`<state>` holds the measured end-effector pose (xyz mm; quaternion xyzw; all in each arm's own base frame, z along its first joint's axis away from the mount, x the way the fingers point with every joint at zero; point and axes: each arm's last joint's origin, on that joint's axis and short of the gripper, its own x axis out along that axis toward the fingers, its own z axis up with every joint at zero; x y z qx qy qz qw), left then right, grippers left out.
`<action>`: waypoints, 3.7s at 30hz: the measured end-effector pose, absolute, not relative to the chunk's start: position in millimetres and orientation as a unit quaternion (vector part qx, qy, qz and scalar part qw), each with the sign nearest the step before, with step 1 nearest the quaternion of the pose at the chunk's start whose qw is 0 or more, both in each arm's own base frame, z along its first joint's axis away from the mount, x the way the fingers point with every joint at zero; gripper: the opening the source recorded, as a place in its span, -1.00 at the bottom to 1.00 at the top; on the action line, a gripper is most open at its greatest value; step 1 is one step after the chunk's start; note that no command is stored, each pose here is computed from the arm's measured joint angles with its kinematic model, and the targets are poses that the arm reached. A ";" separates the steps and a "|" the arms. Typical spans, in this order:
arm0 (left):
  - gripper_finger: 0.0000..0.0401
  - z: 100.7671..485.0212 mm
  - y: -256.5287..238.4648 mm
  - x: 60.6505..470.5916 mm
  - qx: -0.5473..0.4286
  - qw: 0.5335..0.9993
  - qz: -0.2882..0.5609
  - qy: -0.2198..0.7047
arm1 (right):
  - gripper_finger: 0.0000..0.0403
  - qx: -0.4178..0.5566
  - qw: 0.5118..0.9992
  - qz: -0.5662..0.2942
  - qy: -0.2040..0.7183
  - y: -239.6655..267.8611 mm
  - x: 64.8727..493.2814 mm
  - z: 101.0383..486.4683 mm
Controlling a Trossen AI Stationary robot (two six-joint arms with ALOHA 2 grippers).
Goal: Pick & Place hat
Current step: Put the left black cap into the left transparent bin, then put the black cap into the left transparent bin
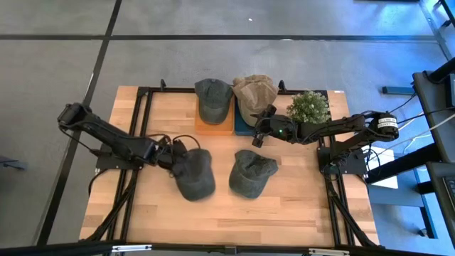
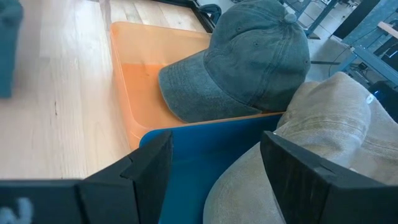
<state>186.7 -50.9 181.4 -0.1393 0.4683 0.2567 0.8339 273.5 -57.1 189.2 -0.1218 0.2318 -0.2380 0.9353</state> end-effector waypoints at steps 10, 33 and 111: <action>-0.98 259.3 -35.1 223.0 -0.013 0.890 0.241 0.386 | 0.21 -0.122 0.935 -0.238 0.232 -57.1 273.5 189.2; -0.98 346.7 65.3 248.9 0.273 0.863 0.248 0.345 | 0.21 -0.122 0.935 -0.238 0.232 -57.1 273.5 189.2; -0.34 247.1 134.1 333.0 0.179 0.831 0.362 0.382 | 0.21 -0.106 0.934 -0.237 0.247 -61.2 271.2 185.9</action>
